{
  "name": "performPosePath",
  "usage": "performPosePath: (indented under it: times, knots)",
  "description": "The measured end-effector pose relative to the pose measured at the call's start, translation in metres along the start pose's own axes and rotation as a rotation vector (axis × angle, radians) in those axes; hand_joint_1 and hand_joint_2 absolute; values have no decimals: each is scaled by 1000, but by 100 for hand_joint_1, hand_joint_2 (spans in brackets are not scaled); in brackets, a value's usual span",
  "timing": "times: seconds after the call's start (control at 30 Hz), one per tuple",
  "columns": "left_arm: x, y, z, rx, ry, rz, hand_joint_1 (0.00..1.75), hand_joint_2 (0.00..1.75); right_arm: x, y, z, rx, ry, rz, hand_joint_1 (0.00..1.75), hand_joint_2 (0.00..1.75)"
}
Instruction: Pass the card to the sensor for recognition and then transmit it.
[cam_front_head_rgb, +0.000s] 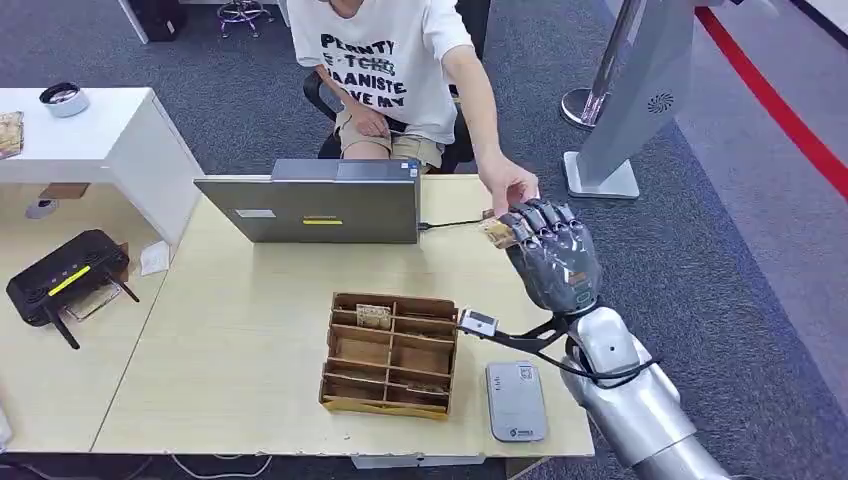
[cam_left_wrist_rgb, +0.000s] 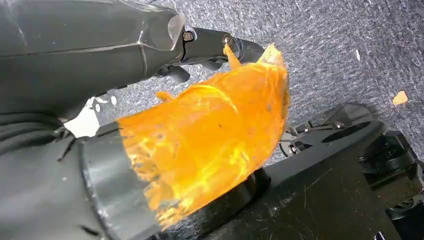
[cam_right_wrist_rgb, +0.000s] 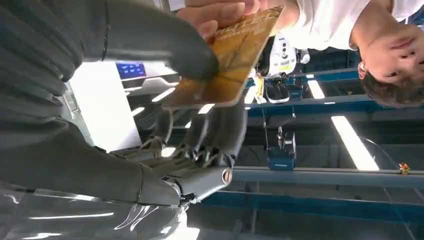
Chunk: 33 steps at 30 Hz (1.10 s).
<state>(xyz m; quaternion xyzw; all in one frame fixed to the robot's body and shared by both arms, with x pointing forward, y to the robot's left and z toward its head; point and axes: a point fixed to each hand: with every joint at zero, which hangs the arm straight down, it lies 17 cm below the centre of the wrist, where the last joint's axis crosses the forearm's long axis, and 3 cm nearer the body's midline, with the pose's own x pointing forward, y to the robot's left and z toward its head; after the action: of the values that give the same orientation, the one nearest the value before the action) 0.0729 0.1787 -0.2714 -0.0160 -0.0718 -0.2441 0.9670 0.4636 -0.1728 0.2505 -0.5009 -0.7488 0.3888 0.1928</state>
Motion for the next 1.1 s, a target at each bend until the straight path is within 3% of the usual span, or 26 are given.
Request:
performPosePath:
  times: [1.1]
  knots:
    - [0, 1, 0, 1, 0, -3, 0, 0, -2, 1, 0, 3, 9, -21, 175, 175]
